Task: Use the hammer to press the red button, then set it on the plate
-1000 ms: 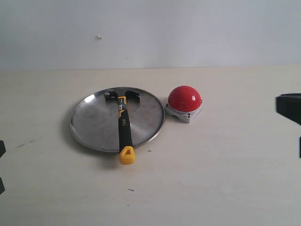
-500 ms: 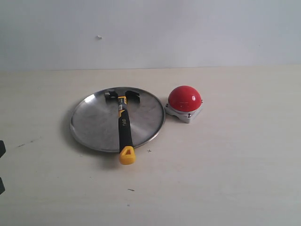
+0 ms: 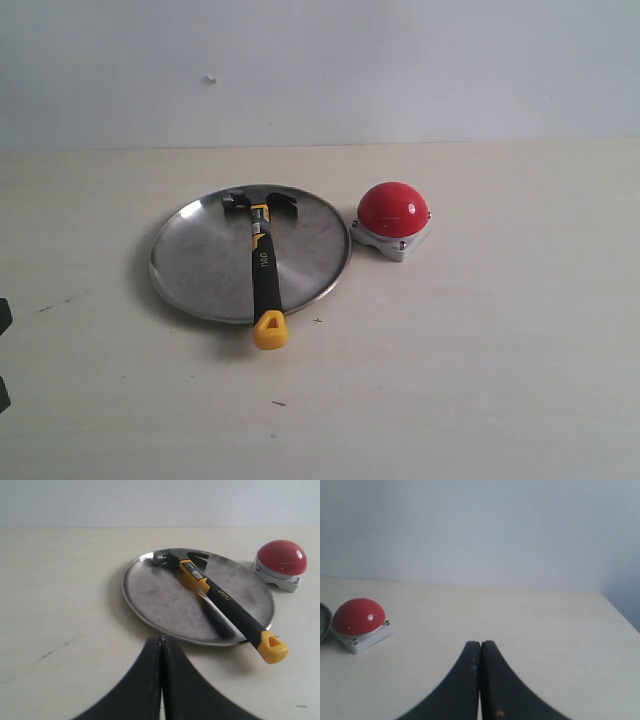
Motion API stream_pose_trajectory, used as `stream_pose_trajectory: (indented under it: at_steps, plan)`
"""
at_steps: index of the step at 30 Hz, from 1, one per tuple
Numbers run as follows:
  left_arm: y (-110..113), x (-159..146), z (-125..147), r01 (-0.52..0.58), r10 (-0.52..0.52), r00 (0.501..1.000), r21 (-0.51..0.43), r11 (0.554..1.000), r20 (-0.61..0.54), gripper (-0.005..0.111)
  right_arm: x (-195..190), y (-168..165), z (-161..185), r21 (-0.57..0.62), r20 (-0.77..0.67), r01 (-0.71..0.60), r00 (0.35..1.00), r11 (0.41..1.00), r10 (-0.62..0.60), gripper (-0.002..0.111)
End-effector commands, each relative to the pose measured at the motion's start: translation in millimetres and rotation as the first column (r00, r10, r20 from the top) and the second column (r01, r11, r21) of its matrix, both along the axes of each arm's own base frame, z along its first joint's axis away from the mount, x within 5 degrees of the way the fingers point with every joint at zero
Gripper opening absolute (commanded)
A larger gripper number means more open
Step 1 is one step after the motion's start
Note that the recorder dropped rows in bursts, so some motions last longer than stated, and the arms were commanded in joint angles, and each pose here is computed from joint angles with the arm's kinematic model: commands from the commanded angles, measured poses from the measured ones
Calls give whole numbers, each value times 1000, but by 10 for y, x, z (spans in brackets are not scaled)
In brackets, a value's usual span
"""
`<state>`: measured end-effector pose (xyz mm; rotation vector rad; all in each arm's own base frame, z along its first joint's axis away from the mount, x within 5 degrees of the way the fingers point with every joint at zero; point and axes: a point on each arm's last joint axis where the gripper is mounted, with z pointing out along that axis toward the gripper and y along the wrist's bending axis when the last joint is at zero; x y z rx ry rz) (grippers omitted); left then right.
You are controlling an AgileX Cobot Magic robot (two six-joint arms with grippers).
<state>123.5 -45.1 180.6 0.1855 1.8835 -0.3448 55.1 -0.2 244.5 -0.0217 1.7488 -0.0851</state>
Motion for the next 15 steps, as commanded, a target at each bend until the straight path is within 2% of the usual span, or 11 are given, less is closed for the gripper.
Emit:
stream_pose_trajectory:
  at_steps: [1,3,11,15]
  plan:
    - [9,-5,1,-9,9,1000,-10,1000,3,0,-63,-22,-34,52,143,37,989,998,-44,0]
    - [9,-5,1,-9,9,1000,-10,1000,3,0,-68,-24,-74,69,168,39,985,997,-51,0]
    - [9,-5,-1,-9,9,1000,-8,1000,2,0,-2,-33,-460,91,59,50,997,995,-56,0]
    - [9,-5,-1,-9,9,1000,-8,1000,2,0,7,-43,-489,172,77,66,994,983,-80,0]
